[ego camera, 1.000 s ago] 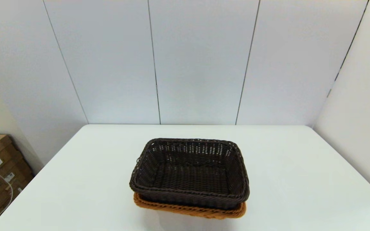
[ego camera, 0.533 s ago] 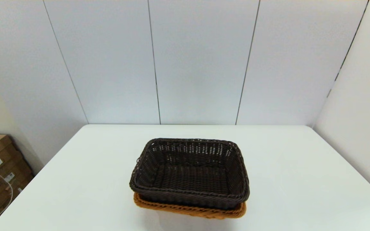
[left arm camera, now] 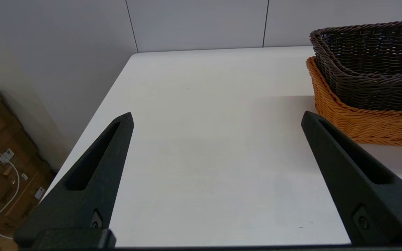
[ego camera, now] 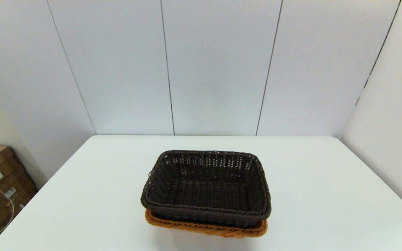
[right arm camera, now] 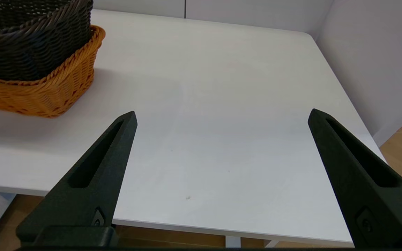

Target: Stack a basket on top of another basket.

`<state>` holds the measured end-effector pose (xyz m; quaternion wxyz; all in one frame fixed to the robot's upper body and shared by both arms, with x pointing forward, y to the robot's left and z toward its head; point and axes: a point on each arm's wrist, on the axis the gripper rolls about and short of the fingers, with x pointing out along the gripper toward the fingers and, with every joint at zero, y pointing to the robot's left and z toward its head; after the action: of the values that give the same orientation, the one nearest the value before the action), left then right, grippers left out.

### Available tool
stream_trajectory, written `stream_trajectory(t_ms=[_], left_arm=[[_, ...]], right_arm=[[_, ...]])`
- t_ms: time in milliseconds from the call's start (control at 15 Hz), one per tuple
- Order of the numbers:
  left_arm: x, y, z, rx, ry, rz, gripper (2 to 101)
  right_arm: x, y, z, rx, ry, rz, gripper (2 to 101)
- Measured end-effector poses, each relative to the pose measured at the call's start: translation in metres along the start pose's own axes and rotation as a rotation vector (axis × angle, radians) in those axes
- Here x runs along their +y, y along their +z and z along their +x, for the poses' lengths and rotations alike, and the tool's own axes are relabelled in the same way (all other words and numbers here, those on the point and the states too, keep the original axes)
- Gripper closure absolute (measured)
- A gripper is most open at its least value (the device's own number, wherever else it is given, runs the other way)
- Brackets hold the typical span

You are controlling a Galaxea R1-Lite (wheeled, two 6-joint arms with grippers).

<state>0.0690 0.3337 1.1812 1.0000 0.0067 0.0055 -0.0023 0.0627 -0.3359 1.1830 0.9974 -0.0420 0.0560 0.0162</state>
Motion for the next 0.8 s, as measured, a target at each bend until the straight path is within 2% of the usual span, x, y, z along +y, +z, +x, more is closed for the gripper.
stream_trajectory(t_ms=[800], left_arm=[[0.0000,0.0000,0.0000,0.000,0.000,-0.001,5.4]], right_arm=[[0.0001,-0.0009,0.0005,0.001,0.003,0.012,5.0]])
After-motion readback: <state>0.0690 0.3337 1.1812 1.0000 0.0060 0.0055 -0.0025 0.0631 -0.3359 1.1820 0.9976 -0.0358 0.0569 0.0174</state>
